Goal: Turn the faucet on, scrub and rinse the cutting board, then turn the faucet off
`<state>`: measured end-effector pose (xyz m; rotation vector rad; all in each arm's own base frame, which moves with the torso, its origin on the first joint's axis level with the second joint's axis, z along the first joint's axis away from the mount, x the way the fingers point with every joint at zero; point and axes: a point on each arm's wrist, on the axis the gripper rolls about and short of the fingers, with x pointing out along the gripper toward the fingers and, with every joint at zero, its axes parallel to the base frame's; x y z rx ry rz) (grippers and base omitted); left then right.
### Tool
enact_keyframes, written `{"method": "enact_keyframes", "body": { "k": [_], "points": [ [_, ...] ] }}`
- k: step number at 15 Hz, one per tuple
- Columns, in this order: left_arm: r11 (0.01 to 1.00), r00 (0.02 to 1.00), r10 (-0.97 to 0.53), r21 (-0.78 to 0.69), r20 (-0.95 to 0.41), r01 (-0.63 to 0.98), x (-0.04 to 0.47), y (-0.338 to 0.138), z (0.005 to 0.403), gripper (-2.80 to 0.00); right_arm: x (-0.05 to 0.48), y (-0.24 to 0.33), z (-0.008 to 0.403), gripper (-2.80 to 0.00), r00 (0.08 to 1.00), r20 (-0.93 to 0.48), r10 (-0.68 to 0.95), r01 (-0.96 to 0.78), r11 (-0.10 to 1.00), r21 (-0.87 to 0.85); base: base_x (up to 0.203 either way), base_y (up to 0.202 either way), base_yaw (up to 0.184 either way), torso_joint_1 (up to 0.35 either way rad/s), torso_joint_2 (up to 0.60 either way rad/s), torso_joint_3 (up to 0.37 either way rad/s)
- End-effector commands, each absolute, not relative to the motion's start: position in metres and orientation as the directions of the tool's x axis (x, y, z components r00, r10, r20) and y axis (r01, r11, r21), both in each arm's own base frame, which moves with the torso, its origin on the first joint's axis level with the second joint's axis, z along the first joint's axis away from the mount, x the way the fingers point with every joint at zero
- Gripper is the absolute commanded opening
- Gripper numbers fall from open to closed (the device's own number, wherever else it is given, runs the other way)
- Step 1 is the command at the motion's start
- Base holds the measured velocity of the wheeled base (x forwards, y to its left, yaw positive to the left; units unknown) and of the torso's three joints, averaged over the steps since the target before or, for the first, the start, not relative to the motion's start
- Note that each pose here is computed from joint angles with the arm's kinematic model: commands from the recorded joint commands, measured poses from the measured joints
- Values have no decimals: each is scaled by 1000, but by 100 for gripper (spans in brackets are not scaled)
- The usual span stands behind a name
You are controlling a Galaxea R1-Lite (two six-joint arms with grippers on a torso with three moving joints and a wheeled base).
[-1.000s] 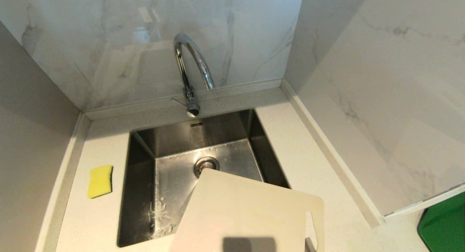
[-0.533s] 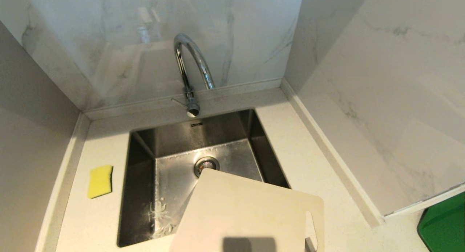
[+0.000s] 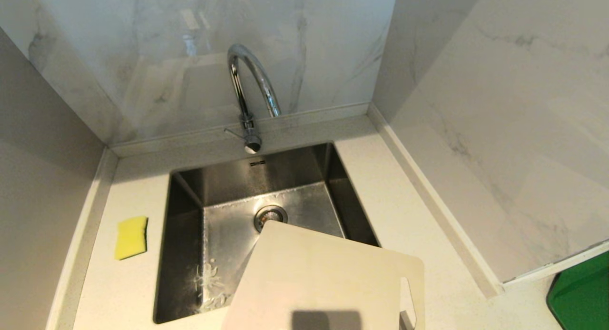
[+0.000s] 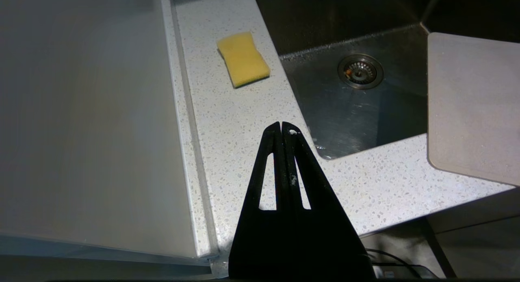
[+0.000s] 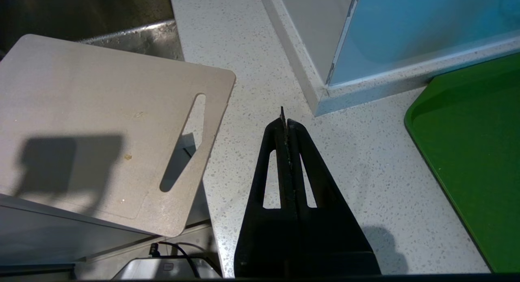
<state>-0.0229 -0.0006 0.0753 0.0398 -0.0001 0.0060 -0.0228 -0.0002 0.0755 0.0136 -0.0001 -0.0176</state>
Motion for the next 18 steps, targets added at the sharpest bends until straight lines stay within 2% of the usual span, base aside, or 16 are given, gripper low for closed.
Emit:
{"method": "enact_keyframes", "body": {
  "k": [1, 18],
  "points": [
    [999, 1000, 7, 40, 2, -7, -23, -1, 75, -280, -23, 0, 75, -280, 1000, 0, -18, 18, 1000, 14, 0, 0, 0, 0, 0, 0],
    [999, 1000, 6, 40, 2, -6, -23, -1, 75, -280, -23, 0, 76, -280, 1000, 5, -20, 20, 999, 38, 0, 0, 0, 0, 0, 0]
  ]
}}
